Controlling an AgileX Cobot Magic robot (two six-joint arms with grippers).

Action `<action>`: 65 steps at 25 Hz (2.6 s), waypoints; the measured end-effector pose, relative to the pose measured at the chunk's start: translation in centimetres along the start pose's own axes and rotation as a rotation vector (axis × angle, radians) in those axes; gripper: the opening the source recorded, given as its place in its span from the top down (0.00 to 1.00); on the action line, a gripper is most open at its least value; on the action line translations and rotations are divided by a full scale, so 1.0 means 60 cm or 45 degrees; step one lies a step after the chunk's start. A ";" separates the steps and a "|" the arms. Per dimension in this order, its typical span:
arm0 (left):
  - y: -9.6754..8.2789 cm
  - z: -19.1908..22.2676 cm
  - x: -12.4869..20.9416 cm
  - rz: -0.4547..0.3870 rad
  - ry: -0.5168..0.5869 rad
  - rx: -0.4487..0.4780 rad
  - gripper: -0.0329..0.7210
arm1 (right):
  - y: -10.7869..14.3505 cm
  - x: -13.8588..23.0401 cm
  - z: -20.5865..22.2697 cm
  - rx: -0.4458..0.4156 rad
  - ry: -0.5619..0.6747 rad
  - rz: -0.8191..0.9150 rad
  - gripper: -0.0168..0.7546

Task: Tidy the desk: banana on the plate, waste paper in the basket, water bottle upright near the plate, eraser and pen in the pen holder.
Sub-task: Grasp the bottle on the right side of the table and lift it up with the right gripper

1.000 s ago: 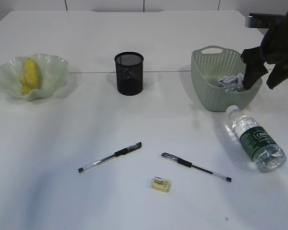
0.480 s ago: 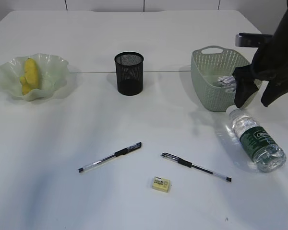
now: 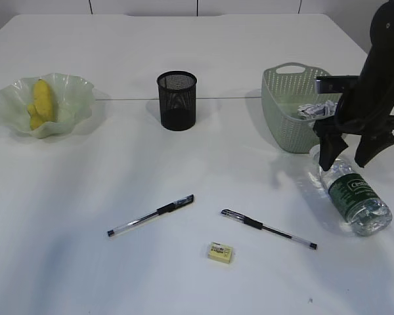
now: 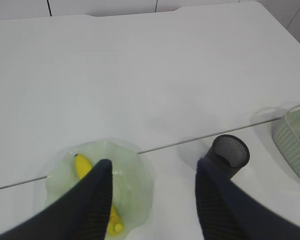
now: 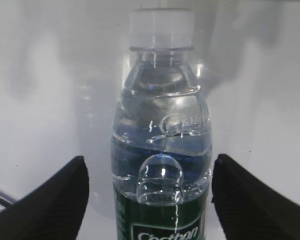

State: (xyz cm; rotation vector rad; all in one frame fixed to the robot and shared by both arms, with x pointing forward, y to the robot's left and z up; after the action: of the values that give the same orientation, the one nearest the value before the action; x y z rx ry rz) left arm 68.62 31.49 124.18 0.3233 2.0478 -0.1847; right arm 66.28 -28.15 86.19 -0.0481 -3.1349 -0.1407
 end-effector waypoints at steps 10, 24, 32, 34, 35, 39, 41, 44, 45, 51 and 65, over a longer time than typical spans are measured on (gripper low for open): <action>0.000 0.000 0.000 0.000 0.000 0.000 0.46 | -0.007 0.001 0.006 0.025 0.011 -0.023 0.24; 0.000 0.000 0.000 0.001 0.000 0.000 0.46 | -0.012 0.005 0.051 0.030 0.088 -0.025 0.24; 0.000 0.000 0.000 0.001 0.000 0.000 0.46 | -0.012 0.005 0.057 0.028 0.095 -0.039 0.30; 0.000 0.000 0.000 0.001 0.000 0.000 0.46 | -0.010 0.004 0.058 0.019 0.096 -0.036 0.37; 0.000 0.000 0.001 0.001 0.002 0.001 0.46 | -0.009 0.004 0.058 0.017 0.096 -0.035 0.40; 0.000 0.000 0.000 0.001 0.002 0.001 0.46 | -0.004 0.002 0.056 -0.004 0.092 -0.027 0.48; 0.000 0.000 0.000 0.001 0.002 0.001 0.46 | -0.002 0.000 0.056 -0.012 0.087 -0.025 0.49; 0.000 0.000 0.000 0.001 0.002 0.001 0.46 | 0.000 -0.003 0.054 -0.017 0.081 -0.026 0.50; 0.000 0.000 0.000 0.001 0.002 0.001 0.46 | 0.000 -0.003 0.054 -0.019 0.081 -0.025 0.50; -0.002 0.000 0.000 -0.002 -0.002 0.009 0.46 | 0.001 -0.003 0.055 -0.022 0.081 -0.023 0.50; -0.020 -0.001 -0.009 -0.026 -0.035 0.080 0.46 | 0.078 -0.022 0.042 -0.330 0.039 0.062 0.50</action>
State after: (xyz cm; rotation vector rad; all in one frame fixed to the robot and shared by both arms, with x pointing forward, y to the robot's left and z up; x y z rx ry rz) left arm 68.46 30.28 124.65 0.3368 2.0220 -0.2650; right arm 67.72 -23.32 84.12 -0.1216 -3.0602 -0.5399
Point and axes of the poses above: a point on each arm's last joint axis where the gripper is mounted, z pointing out along that axis toward the gripper, y along the wrist's bending axis when the last joint is at zero, x = y × z, the point moved 10 cm from there along z, pointing out along that axis toward the gripper, and after that the axes turned 10 degrees about z, right-handed, at the moved point
